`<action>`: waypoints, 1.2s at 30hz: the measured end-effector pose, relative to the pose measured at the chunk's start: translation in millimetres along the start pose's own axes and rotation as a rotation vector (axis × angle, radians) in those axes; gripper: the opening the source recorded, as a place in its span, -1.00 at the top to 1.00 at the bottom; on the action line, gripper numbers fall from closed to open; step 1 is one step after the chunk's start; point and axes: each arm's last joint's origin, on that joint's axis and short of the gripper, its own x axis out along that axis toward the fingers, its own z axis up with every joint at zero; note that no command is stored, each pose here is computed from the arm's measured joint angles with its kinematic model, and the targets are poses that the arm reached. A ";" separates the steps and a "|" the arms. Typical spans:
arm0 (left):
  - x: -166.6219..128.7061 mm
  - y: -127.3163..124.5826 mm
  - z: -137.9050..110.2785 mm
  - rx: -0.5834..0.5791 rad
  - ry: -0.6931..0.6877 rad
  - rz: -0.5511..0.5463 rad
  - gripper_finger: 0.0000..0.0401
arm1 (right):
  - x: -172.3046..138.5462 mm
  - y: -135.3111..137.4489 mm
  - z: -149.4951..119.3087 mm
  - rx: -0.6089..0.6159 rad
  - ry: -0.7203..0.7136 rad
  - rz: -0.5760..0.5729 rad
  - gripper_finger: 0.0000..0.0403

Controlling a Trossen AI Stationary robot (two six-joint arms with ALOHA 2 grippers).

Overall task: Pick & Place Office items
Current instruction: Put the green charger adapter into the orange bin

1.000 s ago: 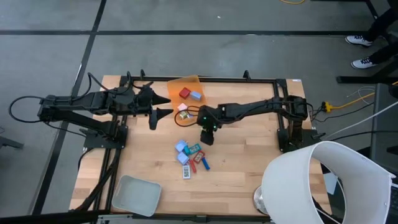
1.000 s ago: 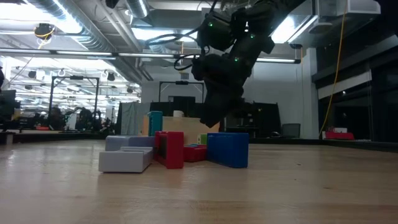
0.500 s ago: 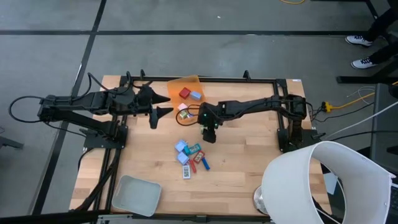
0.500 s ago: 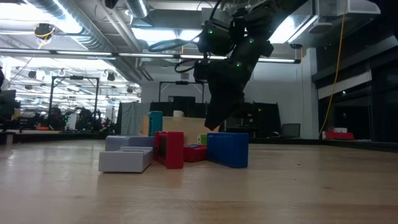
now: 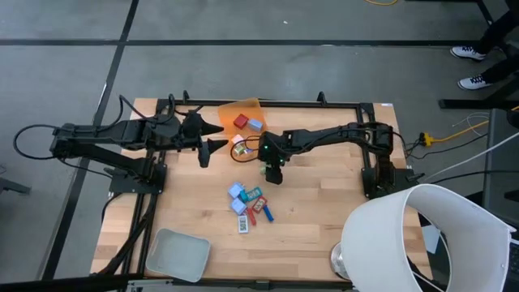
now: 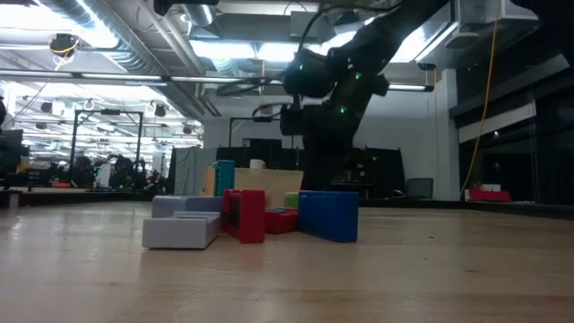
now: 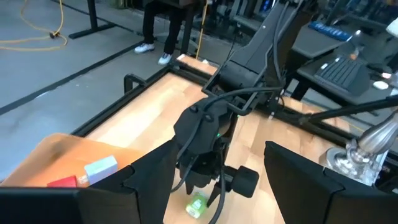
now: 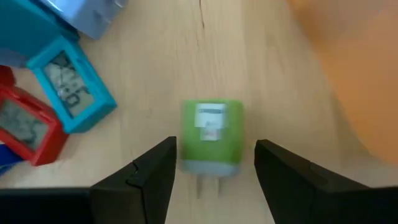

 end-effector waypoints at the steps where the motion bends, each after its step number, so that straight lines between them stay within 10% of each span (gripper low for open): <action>1: 1.7 -0.4 -0.6 -0.001 0.005 0.002 -0.18 | 4.5 -0.6 -1.8 0.002 0.016 0.001 -0.07; 25: 19.3 -7.5 -1.4 -0.018 0.003 -0.022 -0.18 | 18.1 4.6 2.4 0.109 -0.029 0.008 0.29; 36: 10.4 -9.7 9.1 0.019 -0.084 -0.105 -0.18 | -23.2 51.9 39.8 0.159 -0.159 0.135 0.29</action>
